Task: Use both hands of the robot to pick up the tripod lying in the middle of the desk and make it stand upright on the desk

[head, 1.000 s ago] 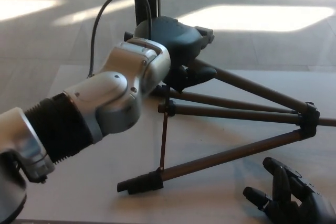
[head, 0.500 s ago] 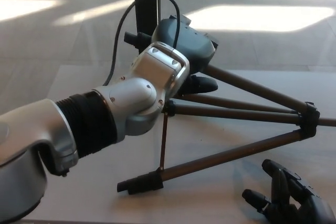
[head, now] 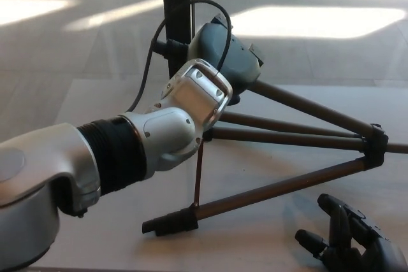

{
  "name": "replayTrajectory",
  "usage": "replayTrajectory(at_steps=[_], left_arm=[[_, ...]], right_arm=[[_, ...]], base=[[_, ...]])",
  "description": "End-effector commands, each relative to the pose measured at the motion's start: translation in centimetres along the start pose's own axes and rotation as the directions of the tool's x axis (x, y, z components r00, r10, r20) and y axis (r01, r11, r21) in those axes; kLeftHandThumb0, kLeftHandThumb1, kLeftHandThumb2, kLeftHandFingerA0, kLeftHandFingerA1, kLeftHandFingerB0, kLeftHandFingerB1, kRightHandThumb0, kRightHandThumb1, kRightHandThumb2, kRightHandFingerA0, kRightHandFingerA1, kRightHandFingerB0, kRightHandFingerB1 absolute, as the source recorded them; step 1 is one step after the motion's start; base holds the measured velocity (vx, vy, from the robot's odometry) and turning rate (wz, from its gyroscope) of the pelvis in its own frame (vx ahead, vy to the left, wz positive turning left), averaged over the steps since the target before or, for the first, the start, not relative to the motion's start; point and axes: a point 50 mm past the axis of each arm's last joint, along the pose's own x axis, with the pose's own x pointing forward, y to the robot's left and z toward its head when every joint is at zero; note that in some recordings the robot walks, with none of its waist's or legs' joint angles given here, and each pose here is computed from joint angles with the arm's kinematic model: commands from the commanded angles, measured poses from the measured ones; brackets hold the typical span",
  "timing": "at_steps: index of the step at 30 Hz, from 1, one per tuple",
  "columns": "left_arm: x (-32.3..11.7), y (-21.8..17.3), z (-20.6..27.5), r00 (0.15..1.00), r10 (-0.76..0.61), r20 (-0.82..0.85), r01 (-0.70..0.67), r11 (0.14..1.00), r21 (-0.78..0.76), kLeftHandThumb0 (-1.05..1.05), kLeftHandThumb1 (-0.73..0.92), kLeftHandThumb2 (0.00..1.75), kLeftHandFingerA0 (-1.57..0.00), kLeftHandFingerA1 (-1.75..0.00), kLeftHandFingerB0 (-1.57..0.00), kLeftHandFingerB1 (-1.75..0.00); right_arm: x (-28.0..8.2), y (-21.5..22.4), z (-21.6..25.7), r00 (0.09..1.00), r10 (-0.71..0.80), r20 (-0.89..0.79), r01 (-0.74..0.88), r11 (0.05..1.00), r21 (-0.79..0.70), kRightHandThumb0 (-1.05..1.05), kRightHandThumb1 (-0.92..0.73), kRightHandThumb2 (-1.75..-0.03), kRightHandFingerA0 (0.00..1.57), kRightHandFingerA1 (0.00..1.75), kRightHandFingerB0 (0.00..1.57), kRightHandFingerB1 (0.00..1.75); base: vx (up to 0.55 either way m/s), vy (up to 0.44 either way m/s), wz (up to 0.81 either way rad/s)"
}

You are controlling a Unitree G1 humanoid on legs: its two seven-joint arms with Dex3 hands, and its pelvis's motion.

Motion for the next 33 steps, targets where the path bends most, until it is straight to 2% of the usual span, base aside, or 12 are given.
replayTrajectory(at_steps=[1,3,4,5,16,17,18,19,21,22,26,33], left_arm=[[0.2,0.4,1.0,0.999,0.034,-0.019,-0.027,0.961,0.276,-0.72,0.39,0.79,-0.41,-0.67,-0.04,-0.38],[0.2,0.2,1.1,1.0,0.02,-0.024,-0.013,0.961,0.277,-0.75,0.39,0.8,-0.42,-0.66,-0.05,-0.42],[0.2,0.0,1.1,1.0,0.009,-0.021,-0.003,0.96,0.278,-0.7,0.51,0.56,-0.45,-0.64,-0.07,-0.37],[0.3,-0.1,1.1,1.0,-0.001,-0.019,0.007,0.961,0.275,-0.75,0.43,0.8,-0.46,-0.67,-0.05,-0.43],[0.1,-1.5,3.1,0.996,-0.093,0.001,0.091,0.979,0.18,-0.7,0.5,0.89,-0.47,-0.68,-0.09,-0.47],[0.2,-1.8,3.3,0.997,-0.077,0.002,0.075,0.977,0.2,-0.54,0.53,0.56,-0.63,-0.76,-0.18,-0.38],[0.4,-2.4,3.8,1.0,-0.021,0.01,0.018,0.983,0.185,-0.52,0.41,0.77,-0.89,-1.11,-0.21,-0.5],[0.4,-2.7,3.9,1.0,0.016,0.015,-0.018,0.984,0.179,-0.44,0.52,0.56,-0.97,-1.29,-0.36,-0.45],[0.4,-3.0,4.1,0.999,0.05,0.011,-0.051,0.987,0.153,-0.45,0.56,0.59,-1.03,-1.38,-0.47,-0.49],[0.3,-3.4,4.3,0.998,0.063,0.001,-0.062,0.993,0.101,-0.64,0.52,0.89,-1.11,-1.31,-0.56,-0.64],[0.1,-4.5,4.4,1.0,-0.02,-0.019,0.022,0.996,0.086,-0.5,0.68,0.65,-0.96,-1.57,-0.85,-1.01],[-0.2,-5.8,3.5,0.997,-0.072,-0.02,0.074,0.99,0.117,-0.41,0.56,0.57,-0.95,-1.54,-0.75,-0.76]], right_arm=[[-0.5,0.1,-0.8,0.994,-0.109,-0.013,0.11,0.989,0.102,-0.88,-0.68,-0.62,0.56,0.86,0.6,0.51],[-0.4,0.3,-0.7,0.995,-0.102,-0.009,0.102,0.99,0.097,-0.87,-0.51,-0.97,0.57,0.84,0.56,0.58],[-0.4,0.3,-0.7,0.995,-0.099,-0.008,0.099,0.991,0.094,-0.88,-0.69,-0.61,0.54,0.86,0.58,0.51],[-0.3,0.4,-0.6,0.995,-0.098,-0.006,0.098,0.991,0.091,-0.87,-0.69,-0.62,0.53,0.87,0.57,0.52],[-0.2,1.0,-0.3,0.995,-0.095,0.007,0.094,0.991,0.094,-0.84,-0.68,-0.61,0.55,0.92,0.59,0.53],[-0.2,1.0,-0.3,0.996,-0.087,0.005,0.087,0.992,0.088,-0.8,-0.69,-0.61,0.54,0.92,0.57,0.51],[-0.2,0.9,-0.4,0.996,-0.089,0.009,0.088,0.992,0.09,-0.76,-0.69,-0.61,0.51,0.86,0.56,0.49],[-0.2,0.9,-0.4,0.996,-0.087,0.01,0.086,0.992,0.091,-0.75,-0.69,-0.61,0.52,0.86,0.55,0.49],[-0.2,1.0,-0.5,0.996,-0.084,0.009,0.083,0.992,0.092,-0.74,-0.7,-0.61,0.51,0.86,0.54,0.5],[-0.2,0.9,-0.5,0.997,-0.083,0.007,0.082,0.992,0.096,-0.73,-0.7,-0.61,0.52,0.87,0.55,0.51],[0.0,1.0,-0.4,0.997,-0.072,0.015,0.07,0.993,0.1,-0.71,-0.7,-0.61,0.52,0.9,0.55,0.52],[0.2,1.3,-0.3,0.997,-0.07,0.01,0.069,0.993,0.098,-0.68,-0.7,-0.61,0.56,0.88,0.57,0.49]], base=[[0.0,0.0,0.0],[0.0,0.0,0.0],[0.0,0.0,0.0],[0.0,0.0,0.0],[0.0,0.0,0.0],[0.0,0.0,0.0],[0.0,0.0,0.0],[0.0,0.0,0.0],[0.0,0.0,0.0],[0.0,0.0,0.0],[0.0,0.0,0.0],[0.0,0.0,0.0]])
